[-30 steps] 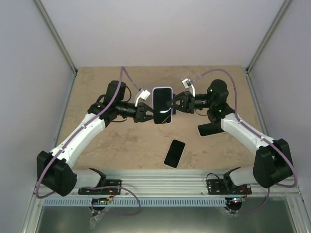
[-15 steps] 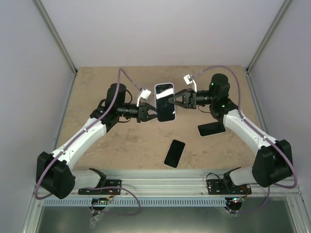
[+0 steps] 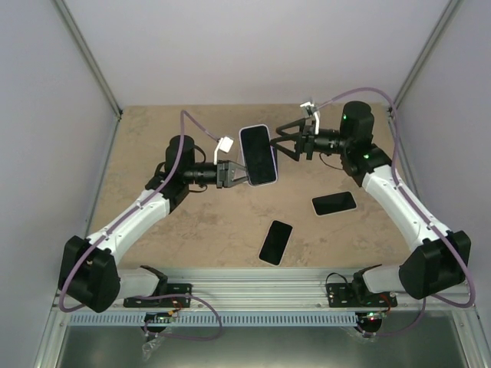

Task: Take the phone out of the phone case
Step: Remove the phone case from the phone.

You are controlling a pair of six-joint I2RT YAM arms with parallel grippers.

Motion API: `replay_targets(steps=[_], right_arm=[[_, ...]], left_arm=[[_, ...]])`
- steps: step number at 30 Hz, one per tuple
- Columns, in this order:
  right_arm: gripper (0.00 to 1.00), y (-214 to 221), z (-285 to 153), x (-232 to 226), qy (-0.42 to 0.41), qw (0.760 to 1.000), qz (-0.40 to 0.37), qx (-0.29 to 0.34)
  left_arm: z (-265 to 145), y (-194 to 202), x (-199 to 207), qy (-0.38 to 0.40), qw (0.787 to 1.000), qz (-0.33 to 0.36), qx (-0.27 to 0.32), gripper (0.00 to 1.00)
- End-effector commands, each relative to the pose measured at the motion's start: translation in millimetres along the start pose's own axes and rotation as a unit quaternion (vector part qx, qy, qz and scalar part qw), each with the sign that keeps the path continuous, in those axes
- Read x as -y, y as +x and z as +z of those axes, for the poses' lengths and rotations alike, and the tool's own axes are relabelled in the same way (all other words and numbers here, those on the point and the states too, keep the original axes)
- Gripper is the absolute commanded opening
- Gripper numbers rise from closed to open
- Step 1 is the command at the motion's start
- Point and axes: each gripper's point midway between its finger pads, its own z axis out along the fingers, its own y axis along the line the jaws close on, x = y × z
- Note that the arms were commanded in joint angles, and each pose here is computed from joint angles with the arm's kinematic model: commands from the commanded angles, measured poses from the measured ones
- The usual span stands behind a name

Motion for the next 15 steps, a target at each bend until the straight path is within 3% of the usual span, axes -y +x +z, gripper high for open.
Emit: replay_targets(steps=[1, 5, 15], right_arm=[[0.82, -14, -10, 1, 0.062, 0.994, -0.088, 0.003], [0.91, -8, -8, 6, 0.103, 0.986, -0.131, -0.012], [0.88, 20, 9, 9, 0.156, 0.953, -0.251, -0.074]], left_arm=[[-7, -19, 6, 0.020, 0.999, 0.000, 0.032, 0.00], [-10, -26, -7, 0.025, 0.998, -0.045, 0.045, 0.00], [-1, -28, -21, 0.039, 0.992, -0.119, 0.016, 0.00]])
